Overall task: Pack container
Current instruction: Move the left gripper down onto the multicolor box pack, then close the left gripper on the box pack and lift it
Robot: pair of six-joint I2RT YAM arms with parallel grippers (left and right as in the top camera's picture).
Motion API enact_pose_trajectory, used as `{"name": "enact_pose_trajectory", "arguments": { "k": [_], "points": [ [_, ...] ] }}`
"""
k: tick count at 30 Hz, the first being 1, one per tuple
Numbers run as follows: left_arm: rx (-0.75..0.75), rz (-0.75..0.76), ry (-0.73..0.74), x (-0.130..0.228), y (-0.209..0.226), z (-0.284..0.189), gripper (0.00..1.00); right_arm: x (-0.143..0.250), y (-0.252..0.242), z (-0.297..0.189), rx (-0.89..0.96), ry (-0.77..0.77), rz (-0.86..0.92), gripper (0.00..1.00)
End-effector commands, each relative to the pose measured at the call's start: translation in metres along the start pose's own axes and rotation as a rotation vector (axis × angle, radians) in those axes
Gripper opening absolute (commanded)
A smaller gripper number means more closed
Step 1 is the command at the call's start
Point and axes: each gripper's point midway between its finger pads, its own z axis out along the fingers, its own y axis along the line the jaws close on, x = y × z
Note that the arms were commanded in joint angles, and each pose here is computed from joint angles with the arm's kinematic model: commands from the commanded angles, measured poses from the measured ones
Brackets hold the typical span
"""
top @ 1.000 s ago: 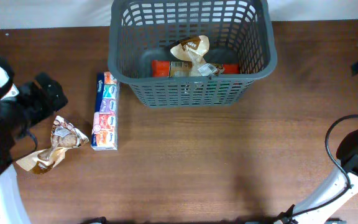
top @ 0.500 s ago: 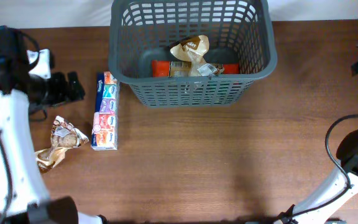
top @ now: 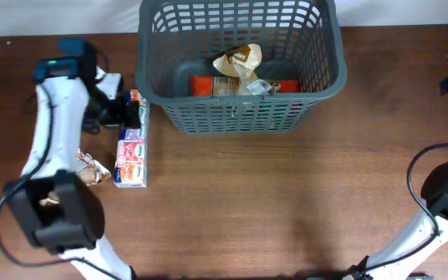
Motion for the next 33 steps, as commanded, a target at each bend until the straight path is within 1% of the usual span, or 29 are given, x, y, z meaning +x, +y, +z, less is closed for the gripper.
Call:
{"name": "enact_pose_trajectory", "arguments": {
  "k": [1,8,12,18,27,33],
  "points": [
    [0.013,0.041,0.062,0.001,-0.009,0.027,0.99,-0.001,-0.003,0.000,0.014,-0.009,0.011,0.99],
    [0.023,0.058,0.143,0.002,-0.016,0.065,0.99,-0.001,-0.003,0.000,0.013,-0.009,0.011,0.99],
    [0.021,0.022,0.152,-0.002,-0.016,0.080,0.99,-0.001,-0.003,0.000,0.014,-0.009,0.011,0.99],
    [0.020,0.024,0.142,-0.006,-0.015,0.092,0.99,-0.001,-0.003,0.000,0.014,-0.009,0.011,0.99],
    [0.041,0.019,0.178,0.012,-0.017,0.117,0.99,-0.001,-0.003,0.000,0.014,-0.009,0.011,0.99],
    [0.051,0.018,0.198,0.020,-0.019,0.124,1.00,-0.001,-0.003,0.000,0.014,-0.009,0.011,0.99]
  ]
}}
